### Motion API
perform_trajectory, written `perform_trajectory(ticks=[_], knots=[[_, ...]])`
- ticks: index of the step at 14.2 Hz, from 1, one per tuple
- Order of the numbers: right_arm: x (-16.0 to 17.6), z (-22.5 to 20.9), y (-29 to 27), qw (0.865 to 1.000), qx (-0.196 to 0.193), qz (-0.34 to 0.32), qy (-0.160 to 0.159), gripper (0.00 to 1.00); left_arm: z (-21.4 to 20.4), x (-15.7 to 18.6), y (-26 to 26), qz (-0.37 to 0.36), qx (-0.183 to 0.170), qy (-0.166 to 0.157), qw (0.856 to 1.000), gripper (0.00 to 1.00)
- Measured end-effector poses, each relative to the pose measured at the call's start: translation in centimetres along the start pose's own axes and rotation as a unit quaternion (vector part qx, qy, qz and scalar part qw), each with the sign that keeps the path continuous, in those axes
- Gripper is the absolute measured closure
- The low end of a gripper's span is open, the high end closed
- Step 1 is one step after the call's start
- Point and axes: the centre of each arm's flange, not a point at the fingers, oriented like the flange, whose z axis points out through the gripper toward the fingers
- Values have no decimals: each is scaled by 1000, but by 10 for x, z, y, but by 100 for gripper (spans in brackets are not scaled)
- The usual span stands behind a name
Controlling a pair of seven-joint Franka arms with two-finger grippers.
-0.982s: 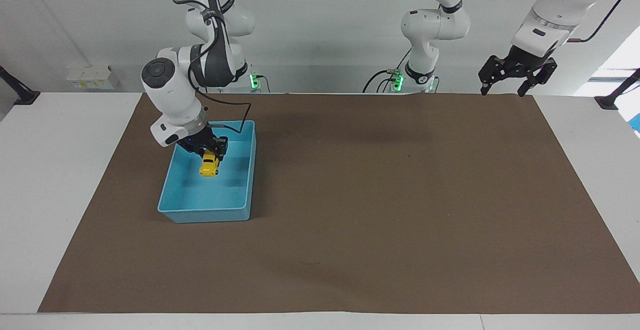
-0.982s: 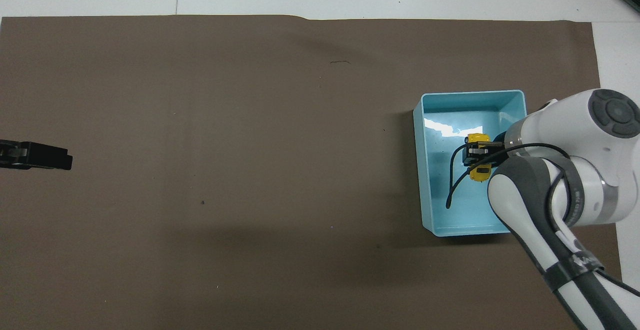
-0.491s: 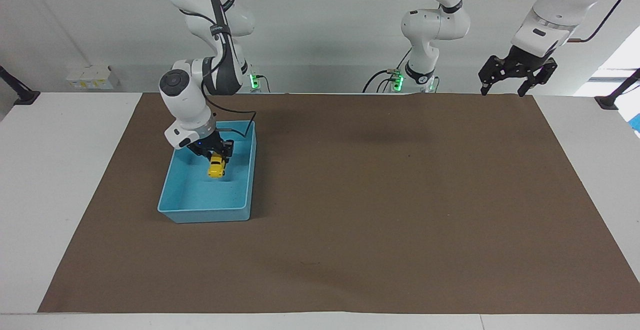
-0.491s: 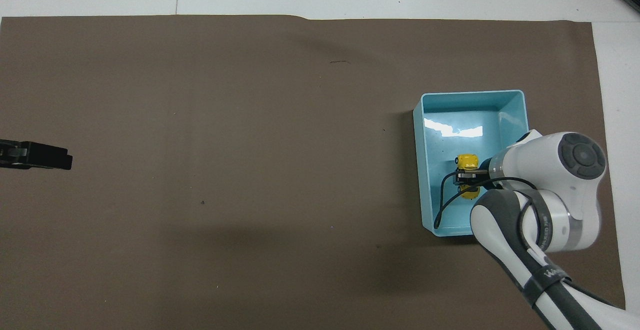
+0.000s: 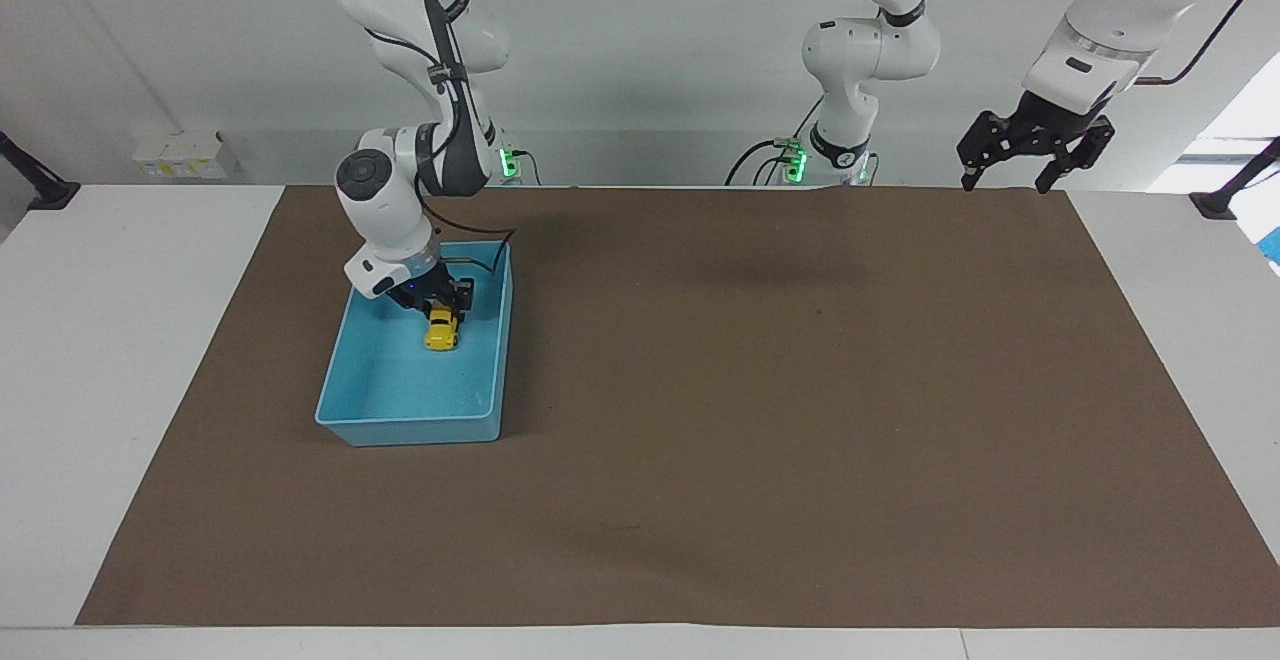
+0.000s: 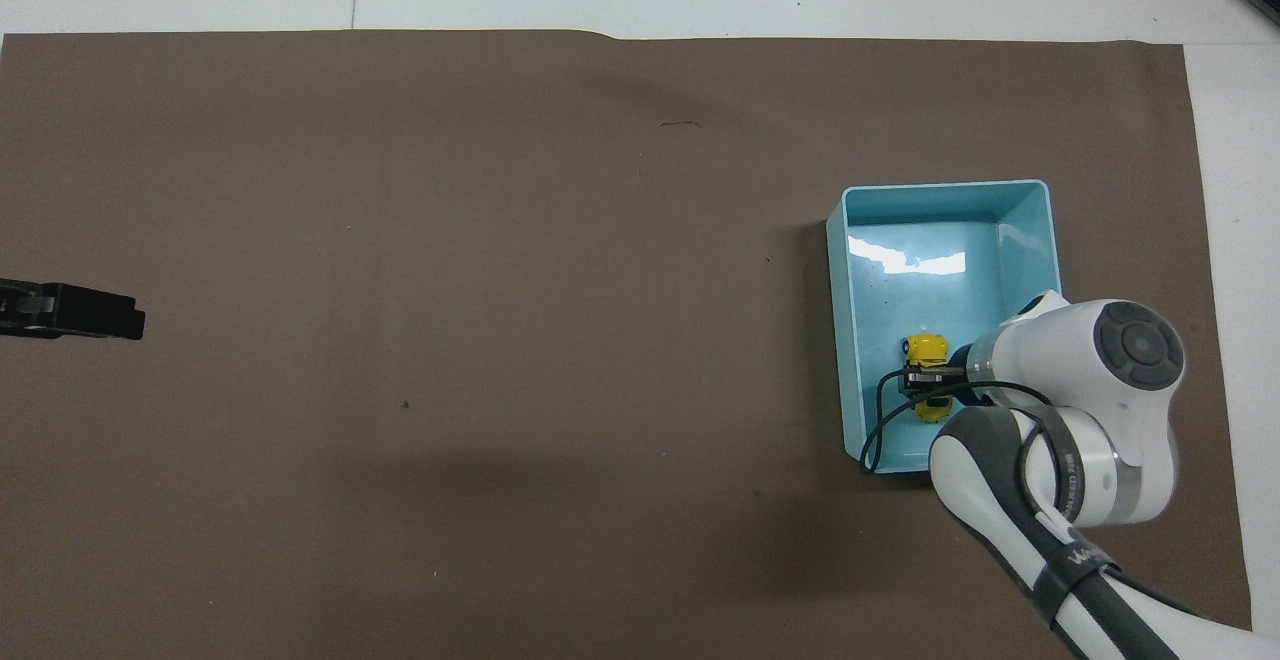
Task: Wind up and store yellow beetle car
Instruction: 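Open the right gripper to release the car in the bin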
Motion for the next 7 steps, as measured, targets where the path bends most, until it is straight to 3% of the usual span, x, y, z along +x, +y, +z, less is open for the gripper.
perform_trajectory(ticks=[2,4,7], knots=[[4,-8,6,1000,1,6,7,27,0,0,0,0,0,0,1000,0],[14,-31,8,1000,2,8,8,1,0,0,0,0,0,0,1000,0],[32,-84,5,1000,4,-5,5,0,0,0,0,0,0,0,1000,0]])
